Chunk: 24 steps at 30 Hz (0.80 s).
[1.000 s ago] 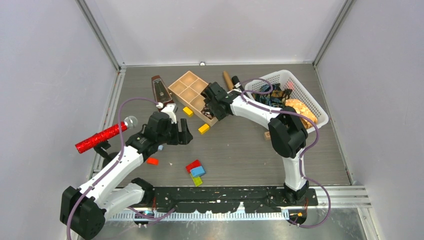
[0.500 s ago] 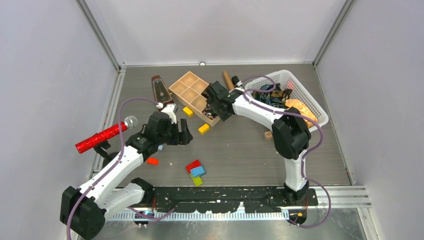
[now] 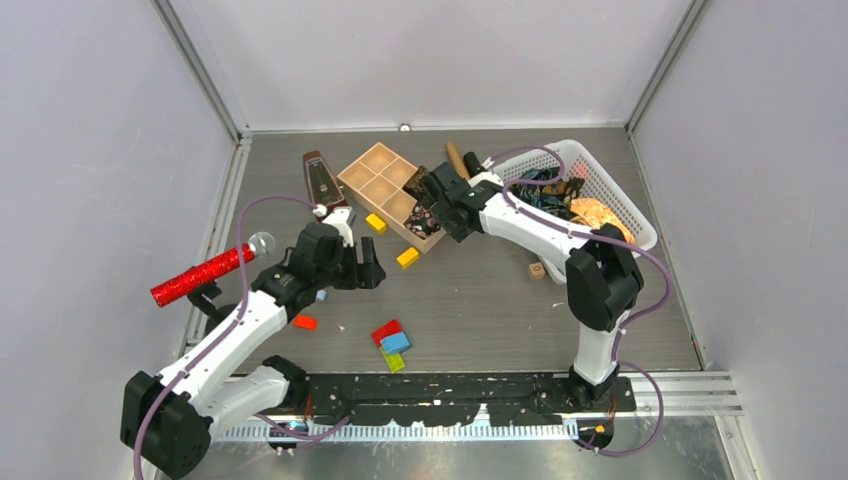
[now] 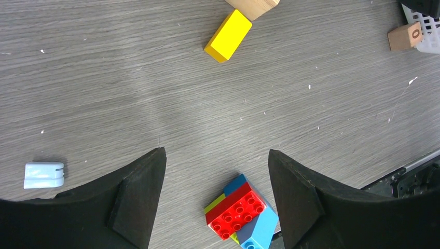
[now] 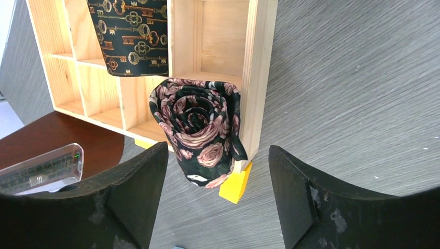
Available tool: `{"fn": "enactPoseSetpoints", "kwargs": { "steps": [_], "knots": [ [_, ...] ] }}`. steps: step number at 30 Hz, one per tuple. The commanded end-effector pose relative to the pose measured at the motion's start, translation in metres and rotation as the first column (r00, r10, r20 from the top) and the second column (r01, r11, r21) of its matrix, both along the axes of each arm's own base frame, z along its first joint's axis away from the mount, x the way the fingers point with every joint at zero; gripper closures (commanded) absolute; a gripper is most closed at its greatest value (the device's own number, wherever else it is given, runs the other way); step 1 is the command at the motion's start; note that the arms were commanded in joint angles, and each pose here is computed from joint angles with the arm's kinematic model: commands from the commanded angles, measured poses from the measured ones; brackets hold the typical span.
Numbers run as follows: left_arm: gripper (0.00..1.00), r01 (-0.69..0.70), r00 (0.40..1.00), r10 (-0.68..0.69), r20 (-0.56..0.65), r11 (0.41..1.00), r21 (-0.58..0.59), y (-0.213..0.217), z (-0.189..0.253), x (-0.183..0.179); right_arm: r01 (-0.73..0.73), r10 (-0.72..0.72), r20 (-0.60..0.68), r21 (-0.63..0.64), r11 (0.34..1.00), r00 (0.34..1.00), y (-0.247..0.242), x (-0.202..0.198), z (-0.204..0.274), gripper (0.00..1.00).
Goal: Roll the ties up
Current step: Place the tie in the storage box.
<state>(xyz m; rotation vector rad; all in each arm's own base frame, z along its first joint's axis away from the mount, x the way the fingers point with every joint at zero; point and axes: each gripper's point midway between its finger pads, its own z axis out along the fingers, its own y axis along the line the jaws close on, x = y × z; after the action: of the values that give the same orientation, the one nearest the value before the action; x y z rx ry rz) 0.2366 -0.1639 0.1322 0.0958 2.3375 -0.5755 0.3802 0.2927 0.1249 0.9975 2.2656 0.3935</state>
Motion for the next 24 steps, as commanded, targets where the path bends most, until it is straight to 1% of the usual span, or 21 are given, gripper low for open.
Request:
{"fn": "enactPoseSetpoints", "kwargs": {
  "steps": [1,3,4,5,6,7,8,9,10,11,12,14,15,16,17,18,21,23,24],
  "knots": [
    [0.25,-0.019,0.998,0.02,0.061,1.0,-0.024,-0.002,0.024,0.014,-0.057,0.06,0.103,-0.035,0.998,0.993,-0.008,0.001,0.033,0.24],
    [0.25,-0.02,0.996,0.023,0.082,0.999,-0.035,-0.005,0.031,0.02,-0.104,0.113,0.126,-0.077,0.992,0.985,-0.013,0.001,0.037,0.25],
    [0.25,-0.018,0.995,0.022,0.094,0.999,-0.042,-0.007,0.036,0.023,-0.132,0.14,0.125,-0.074,0.988,0.982,-0.013,-0.002,0.036,0.26],
    [0.25,-0.016,0.995,0.021,0.103,0.999,-0.046,-0.009,0.039,0.027,-0.159,0.169,0.15,-0.074,0.984,0.974,-0.014,0.002,0.042,0.27],
    [0.25,-0.015,0.993,0.021,0.114,0.999,-0.047,-0.011,0.043,0.031,-0.198,0.204,0.131,-0.058,0.979,0.97,-0.012,-0.002,0.037,0.29],
    [0.25,-0.012,0.991,0.018,0.13,0.999,-0.047,-0.013,0.047,0.036,-0.217,0.222,0.147,-0.052,0.975,0.964,-0.016,0.004,0.041,0.32],
    [0.25,-0.011,0.989,0.018,0.147,0.999,-0.051,-0.016,0.052,0.043,-0.261,0.261,0.126,-0.018,0.965,0.957,-0.013,0.0,0.035,0.34],
    [0.25,-0.014,0.988,0.022,0.153,0.998,-0.053,-0.017,0.054,0.048,-0.28,0.278,0.143,-0.008,0.96,0.95,-0.017,0.008,0.038,0.38],
    [0.26,-0.013,0.985,0.023,0.169,0.998,-0.062,-0.021,0.06,0.055,-0.321,0.316,0.129,0.02,0.947,0.94,-0.016,0.004,0.033,0.4],
    [0.29,-0.012,0.985,0.024,0.173,0.997,-0.07,-0.025,0.061,0.062,-0.341,0.333,0.159,0.021,0.94,0.929,-0.02,0.013,0.036,0.46],
    [0.32,-0.011,0.984,0.025,0.175,0.997,-0.081,-0.029,0.061,0.069,-0.382,0.372,0.158,0.043,0.923,0.915,-0.018,0.011,0.034,0.5],
    [0.38,-0.009,0.987,0.025,0.16,0.995,-0.101,-0.038,0.059,0.082,-0.427,0.412,0.195,0.04,0.903,0.89,-0.023,0.021,0.039,0.52],
    [0.4,-0.009,0.987,0.026,0.157,0.994,-0.111,-0.041,0.059,0.088,-0.47,0.457,0.202,0.017,0.882,0.866,-0.021,0.022,0.039,0.52],
    [0.4,-0.01,0.988,0.029,0.154,0.993,-0.12,-0.044,0.059,0.093,-0.503,0.488,0.217,0.015,0.864,0.846,-0.017,0.024,0.046,0.49],
    [0.41,-0.01,0.989,0.029,0.147,0.992,-0.126,-0.046,0.057,0.097,-0.537,0.53,0.201,-0.022,0.843,0.824,-0.017,0.023,0.043,0.47],
    [0.41,-0.012,0.989,0.031,0.147,0.992,-0.128,-0.047,0.057,0.101,-0.56,0.552,0.218,-0.028,0.828,0.805,-0.013,0.025,0.052,0.44],
    [0.41,-0.021,0.99,0.037,0.138,0.993,-0.119,-0.047,0.052,0.111,-0.631,0.628,0.242,-0.074,0.772,0.74,-0.006,0.027,0.064,0.38],
    [0.41,-0.026,0.991,0.041,0.129,0.993,-0.114,-0.044,0.049,0.116,-0.661,0.664,0.245,-0.107,0.743,0.706,-0.003,0.028,0.068,0.35],
    [0.41,-0.028,0.991,0.042,0.124,0.993,-0.116,-0.043,0.049,0.117,-0.679,0.688,0.22,-0.127,0.723,0.691,-0.003,0.028,0.062,0.33]
  ]
}}
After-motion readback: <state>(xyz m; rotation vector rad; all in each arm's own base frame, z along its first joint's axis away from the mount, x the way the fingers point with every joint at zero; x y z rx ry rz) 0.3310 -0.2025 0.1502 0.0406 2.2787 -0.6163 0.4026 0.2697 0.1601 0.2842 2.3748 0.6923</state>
